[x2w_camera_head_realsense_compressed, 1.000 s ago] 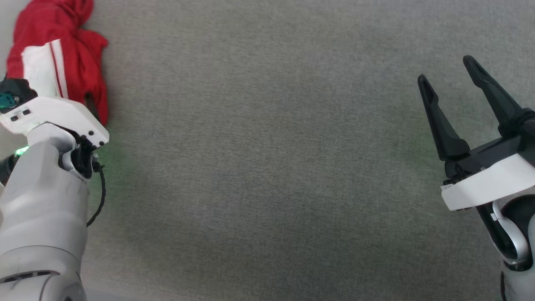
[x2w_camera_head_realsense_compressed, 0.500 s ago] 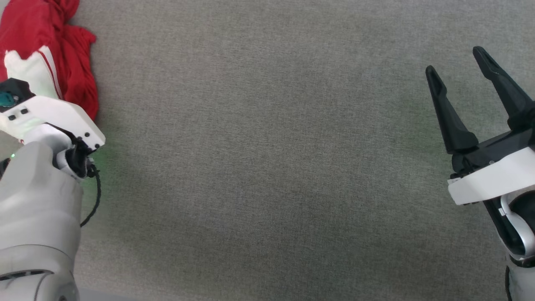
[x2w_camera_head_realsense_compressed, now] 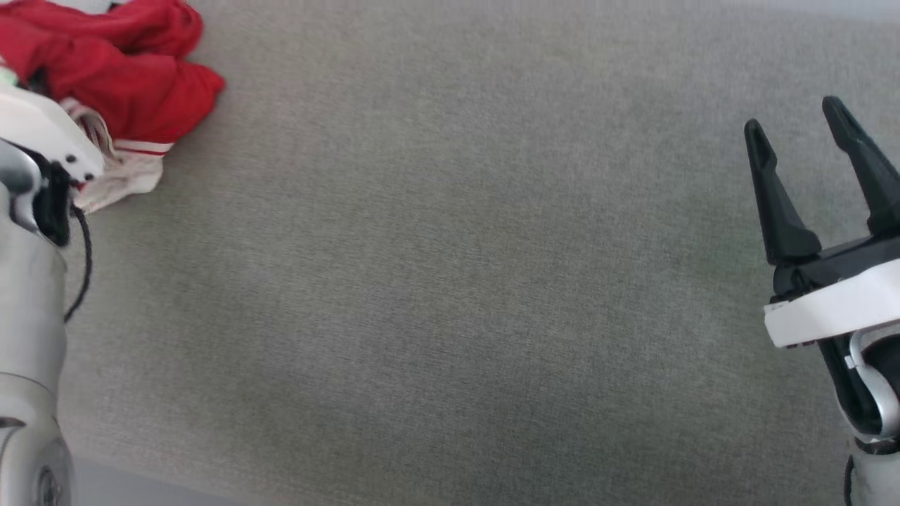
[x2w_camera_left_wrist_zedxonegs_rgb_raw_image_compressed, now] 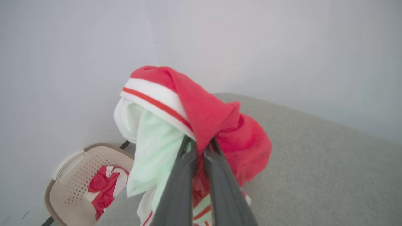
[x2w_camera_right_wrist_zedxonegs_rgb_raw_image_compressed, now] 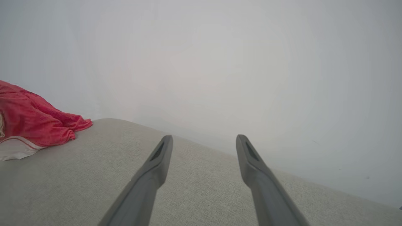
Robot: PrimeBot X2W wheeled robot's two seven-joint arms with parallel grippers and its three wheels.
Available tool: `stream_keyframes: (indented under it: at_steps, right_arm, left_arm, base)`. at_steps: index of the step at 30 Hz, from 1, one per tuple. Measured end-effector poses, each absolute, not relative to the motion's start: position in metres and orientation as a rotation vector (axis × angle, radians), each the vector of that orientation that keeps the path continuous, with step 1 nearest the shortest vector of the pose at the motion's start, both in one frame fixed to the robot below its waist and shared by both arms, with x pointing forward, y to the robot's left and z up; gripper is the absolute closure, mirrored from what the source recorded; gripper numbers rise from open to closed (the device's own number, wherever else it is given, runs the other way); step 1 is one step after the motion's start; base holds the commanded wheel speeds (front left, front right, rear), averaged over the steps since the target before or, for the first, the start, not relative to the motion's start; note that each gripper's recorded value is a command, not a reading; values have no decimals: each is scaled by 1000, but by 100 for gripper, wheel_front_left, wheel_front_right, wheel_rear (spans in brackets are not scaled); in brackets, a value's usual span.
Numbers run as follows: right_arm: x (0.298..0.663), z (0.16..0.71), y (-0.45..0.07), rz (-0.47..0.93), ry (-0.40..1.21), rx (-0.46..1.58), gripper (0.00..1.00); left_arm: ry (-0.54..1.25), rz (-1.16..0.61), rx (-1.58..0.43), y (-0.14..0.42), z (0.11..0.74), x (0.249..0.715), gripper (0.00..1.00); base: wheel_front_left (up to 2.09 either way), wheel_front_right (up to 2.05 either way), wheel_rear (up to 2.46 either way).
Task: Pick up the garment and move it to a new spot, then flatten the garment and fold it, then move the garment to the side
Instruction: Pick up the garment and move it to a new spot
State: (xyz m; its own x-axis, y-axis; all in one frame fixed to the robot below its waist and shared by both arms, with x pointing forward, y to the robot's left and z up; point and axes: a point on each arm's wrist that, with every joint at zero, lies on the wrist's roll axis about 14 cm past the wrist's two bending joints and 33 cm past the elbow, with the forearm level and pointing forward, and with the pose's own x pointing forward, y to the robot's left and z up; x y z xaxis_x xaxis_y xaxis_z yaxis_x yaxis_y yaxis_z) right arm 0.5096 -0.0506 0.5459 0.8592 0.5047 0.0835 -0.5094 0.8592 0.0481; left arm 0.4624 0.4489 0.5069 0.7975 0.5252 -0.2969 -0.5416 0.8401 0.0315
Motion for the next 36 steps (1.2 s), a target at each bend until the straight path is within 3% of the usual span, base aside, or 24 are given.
stream_keyframes:
  at_steps: [12, 21, 36]
  right_arm:
    - [491, 578, -42, 528, -147, 116, 0]
    - [481, 597, -52, 483, -203, 140, 0]
    - [460, 614, -143, 217, -279, 123, 0]
  left_arm:
    - [24, 494, 95, 454, 624, 459, 100]
    - [-89, 391, 176, 428, 687, 467, 100]
    - [-174, 24, 258, 289, 744, 501, 100]
  base:
    - [0, 0, 0]
    - [0, 0, 0]
    - [0, 0, 0]
